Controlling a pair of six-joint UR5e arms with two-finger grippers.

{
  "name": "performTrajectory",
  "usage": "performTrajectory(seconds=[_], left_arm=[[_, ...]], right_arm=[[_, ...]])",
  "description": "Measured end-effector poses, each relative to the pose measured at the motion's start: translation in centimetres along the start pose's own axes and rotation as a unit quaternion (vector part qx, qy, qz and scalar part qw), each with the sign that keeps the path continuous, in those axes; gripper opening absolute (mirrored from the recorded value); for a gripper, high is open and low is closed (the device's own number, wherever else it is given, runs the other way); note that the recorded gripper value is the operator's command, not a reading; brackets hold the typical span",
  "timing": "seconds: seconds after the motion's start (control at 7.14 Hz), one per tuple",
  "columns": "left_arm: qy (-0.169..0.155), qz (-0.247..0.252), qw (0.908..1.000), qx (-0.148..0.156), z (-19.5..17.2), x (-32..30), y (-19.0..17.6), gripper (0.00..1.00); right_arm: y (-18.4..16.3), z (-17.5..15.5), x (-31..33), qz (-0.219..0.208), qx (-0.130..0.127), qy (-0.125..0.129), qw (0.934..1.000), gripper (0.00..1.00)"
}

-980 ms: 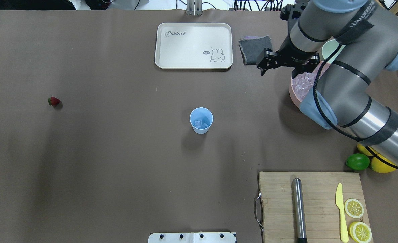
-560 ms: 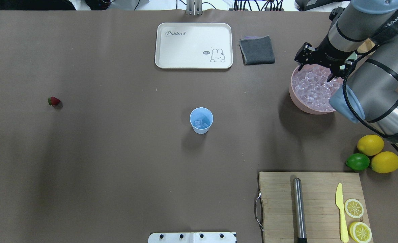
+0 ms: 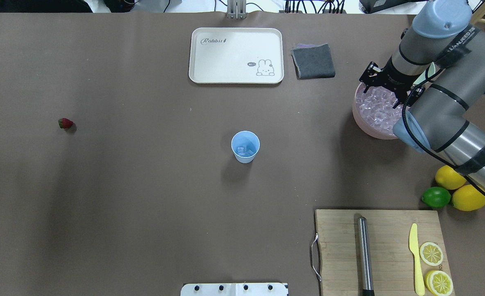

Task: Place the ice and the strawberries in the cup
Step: 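Lower the right gripper into the ice and grasp a cube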

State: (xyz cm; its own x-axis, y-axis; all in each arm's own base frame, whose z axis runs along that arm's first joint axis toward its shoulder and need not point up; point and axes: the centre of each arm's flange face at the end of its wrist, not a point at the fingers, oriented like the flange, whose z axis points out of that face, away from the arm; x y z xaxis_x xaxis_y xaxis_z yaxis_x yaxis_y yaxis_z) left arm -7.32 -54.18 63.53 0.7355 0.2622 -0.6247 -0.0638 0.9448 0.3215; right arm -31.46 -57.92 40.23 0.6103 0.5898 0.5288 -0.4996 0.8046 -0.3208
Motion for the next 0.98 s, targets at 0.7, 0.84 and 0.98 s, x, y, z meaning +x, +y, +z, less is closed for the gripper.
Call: performTrajectory(seconds=[0.7,0.84,0.98], left_arm=[[0.0,0.002,1.0,0.001,0.0,0.0,0.0,0.98],[0.0,0.003,1.0,0.002,0.0,0.0,0.0,0.98],[0.0,0.002,1.0,0.002,0.1,-0.1,0.0,0.98]], right_arm=[[0.6,2.4,1.2,-0.007,-0.005,0.015,0.9998,0.77],[0.6,2.7,1.4,-0.007,-0.005,0.019,0.9998,0.67],[0.7,2.9,1.6,-0.007,-0.003,0.021,0.9997,0.6]])
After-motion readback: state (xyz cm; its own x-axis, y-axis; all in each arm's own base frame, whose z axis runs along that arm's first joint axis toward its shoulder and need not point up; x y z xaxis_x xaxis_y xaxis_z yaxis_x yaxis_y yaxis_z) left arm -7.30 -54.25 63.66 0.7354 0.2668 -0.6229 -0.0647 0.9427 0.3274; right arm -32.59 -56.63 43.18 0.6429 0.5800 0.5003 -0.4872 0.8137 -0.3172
